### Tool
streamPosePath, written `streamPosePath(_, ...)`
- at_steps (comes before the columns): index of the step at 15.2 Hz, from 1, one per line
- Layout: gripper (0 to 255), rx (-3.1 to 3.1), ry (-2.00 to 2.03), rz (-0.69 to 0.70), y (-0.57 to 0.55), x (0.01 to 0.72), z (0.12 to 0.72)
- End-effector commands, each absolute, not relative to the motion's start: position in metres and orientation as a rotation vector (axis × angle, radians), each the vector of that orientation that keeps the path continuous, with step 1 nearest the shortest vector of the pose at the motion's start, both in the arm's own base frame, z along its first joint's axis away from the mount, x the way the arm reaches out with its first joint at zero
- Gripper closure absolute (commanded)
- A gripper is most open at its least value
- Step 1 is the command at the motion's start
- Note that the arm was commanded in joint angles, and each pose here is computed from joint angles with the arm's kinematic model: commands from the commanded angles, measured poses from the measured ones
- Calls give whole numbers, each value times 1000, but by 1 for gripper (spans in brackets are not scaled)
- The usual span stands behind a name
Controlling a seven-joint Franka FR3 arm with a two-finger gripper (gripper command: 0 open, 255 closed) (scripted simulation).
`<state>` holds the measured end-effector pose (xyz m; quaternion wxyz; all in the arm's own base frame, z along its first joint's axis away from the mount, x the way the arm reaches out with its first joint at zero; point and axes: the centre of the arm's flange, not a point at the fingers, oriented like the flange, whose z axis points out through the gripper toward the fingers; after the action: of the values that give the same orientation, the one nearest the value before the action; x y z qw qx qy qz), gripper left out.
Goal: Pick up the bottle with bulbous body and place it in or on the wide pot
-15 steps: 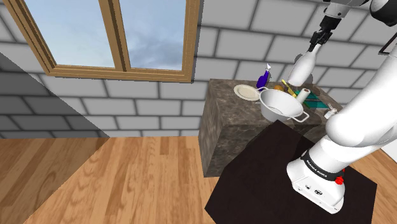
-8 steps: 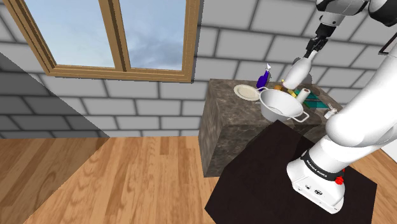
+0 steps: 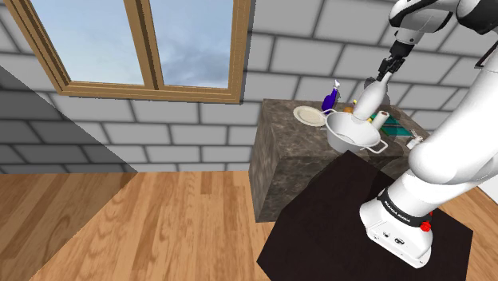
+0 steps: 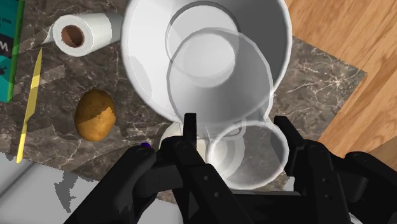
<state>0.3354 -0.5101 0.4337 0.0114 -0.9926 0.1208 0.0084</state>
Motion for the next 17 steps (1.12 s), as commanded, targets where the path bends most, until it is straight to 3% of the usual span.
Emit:
streamPosePath(1, 255, -3096, 377, 25, -510, 335, 424)
streamPosePath(17, 255, -3096, 377, 25, -510, 335, 354)
